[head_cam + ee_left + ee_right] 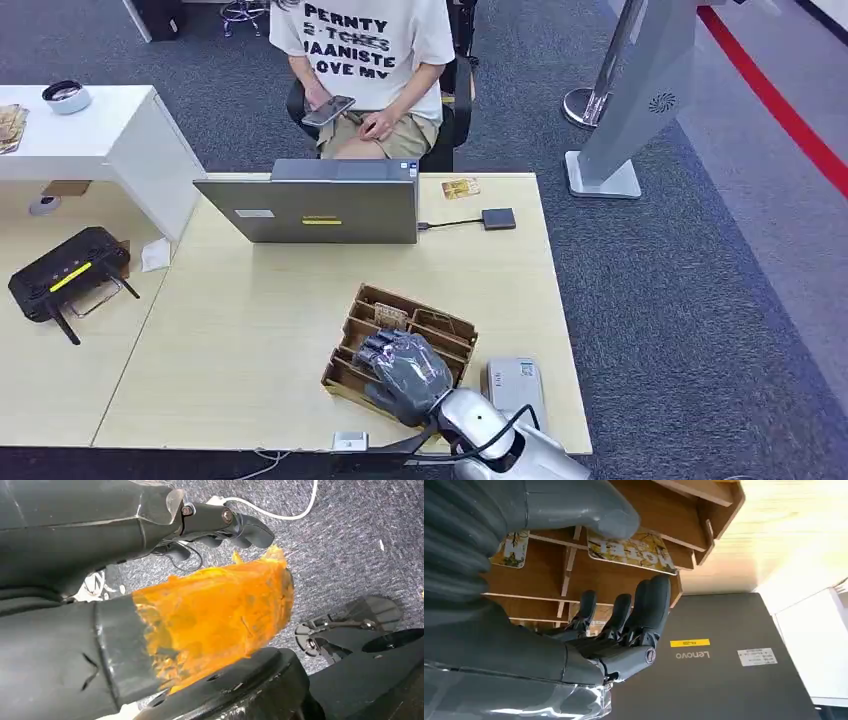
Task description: Pass the card to the sensor for recognition and then transmit it.
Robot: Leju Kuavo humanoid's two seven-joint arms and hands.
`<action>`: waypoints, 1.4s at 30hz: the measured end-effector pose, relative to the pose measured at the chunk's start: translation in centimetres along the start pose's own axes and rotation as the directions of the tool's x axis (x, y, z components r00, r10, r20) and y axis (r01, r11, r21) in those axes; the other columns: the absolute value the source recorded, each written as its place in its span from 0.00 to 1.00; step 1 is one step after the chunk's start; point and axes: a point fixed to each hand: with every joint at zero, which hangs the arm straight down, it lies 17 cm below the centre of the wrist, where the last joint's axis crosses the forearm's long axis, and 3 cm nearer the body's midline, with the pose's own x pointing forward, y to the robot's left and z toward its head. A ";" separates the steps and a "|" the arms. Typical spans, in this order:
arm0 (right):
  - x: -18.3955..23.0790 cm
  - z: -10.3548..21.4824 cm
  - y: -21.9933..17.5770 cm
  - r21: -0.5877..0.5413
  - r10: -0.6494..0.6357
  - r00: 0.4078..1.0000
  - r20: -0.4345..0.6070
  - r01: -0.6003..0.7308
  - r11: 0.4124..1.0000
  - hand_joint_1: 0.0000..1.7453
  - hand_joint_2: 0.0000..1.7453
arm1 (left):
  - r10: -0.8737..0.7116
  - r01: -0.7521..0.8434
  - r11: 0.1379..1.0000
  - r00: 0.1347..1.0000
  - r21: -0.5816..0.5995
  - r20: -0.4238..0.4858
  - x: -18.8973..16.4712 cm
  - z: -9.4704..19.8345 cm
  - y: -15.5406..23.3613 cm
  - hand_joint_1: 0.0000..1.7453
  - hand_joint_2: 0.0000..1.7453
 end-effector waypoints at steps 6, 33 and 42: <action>-0.5 0.0 -0.2 -0.007 0.000 1.000 -0.016 0.000 1.000 0.49 1.00 | 0.000 0.000 1.000 1.000 0.000 0.000 0.0 0.0 0.0 0.00 0.00; -0.6 0.1 0.7 0.018 -0.002 1.000 -0.025 0.002 1.000 1.00 1.00 | 0.002 -0.002 1.000 1.000 0.001 0.000 0.0 0.0 0.0 0.00 0.00; 1.4 1.1 -8.5 -0.382 -0.121 0.991 0.061 0.135 0.914 1.00 1.00 | 0.013 -0.013 1.000 1.000 0.014 0.000 0.0 0.0 0.2 0.00 0.00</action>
